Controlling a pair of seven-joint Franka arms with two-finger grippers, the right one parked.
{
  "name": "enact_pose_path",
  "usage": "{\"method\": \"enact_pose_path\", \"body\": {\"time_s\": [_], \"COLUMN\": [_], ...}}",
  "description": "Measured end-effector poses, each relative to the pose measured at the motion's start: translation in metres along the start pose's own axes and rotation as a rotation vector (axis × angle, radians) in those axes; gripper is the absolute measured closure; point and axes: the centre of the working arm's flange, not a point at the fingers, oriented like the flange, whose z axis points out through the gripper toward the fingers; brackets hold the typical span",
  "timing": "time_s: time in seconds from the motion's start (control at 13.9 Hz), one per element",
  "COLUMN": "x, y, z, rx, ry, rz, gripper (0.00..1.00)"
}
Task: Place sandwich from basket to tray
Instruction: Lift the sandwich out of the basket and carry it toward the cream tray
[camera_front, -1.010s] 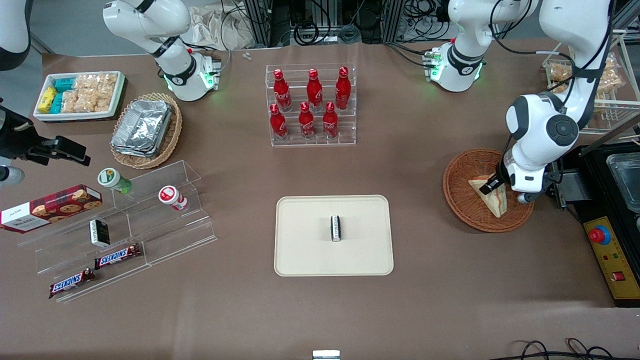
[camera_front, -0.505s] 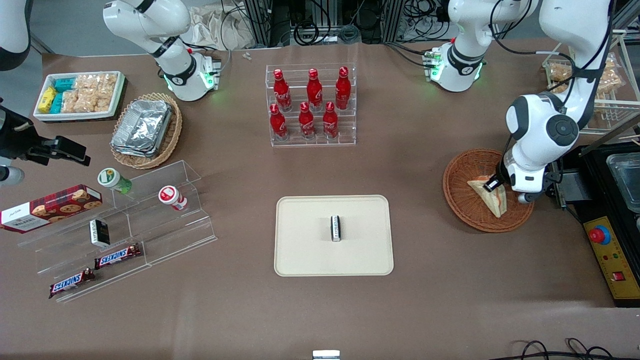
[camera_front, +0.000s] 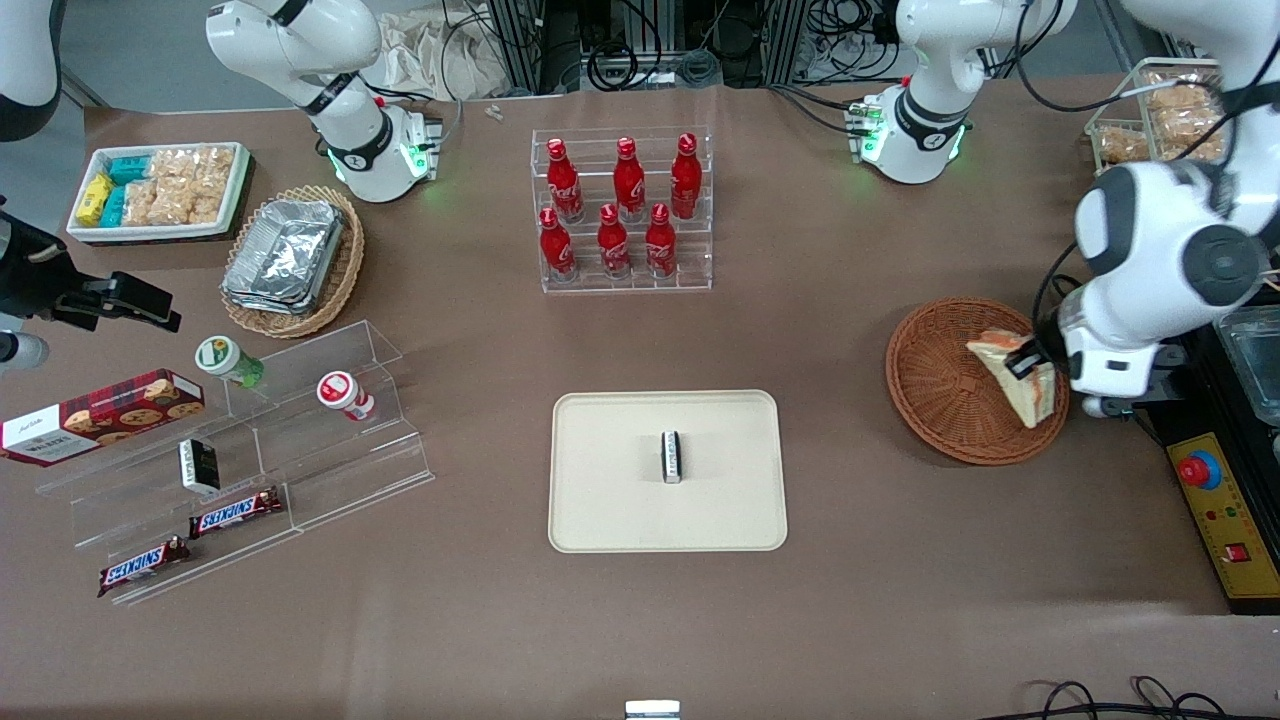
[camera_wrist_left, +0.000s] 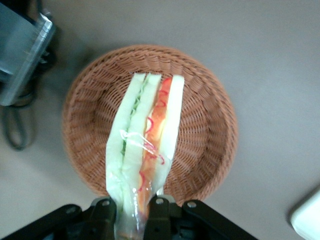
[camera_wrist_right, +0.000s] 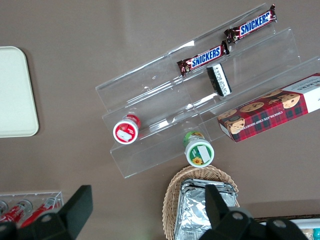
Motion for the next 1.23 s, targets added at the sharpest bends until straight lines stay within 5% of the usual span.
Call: {"method": "enact_pose_path", "body": {"time_s": [0.14, 0.29, 0.51, 0.94, 1.23], "x": [-0.003, -0.011, -0.037, -0.123, -0.151], "y": [0.006, 0.017, 0.067, 0.213, 0.294], "z": [-0.077, -0.135, -0.172, -0.112, -0.024], "rx": [-0.013, -0.055, -0.104, -0.143, -0.118], "ry": [0.028, 0.094, 0.147, 0.055, 0.07], "rz": [0.078, 0.142, 0.255, 0.45, 0.5], "gripper": [0.81, 0.81, 0.81, 0.81, 0.81]}}
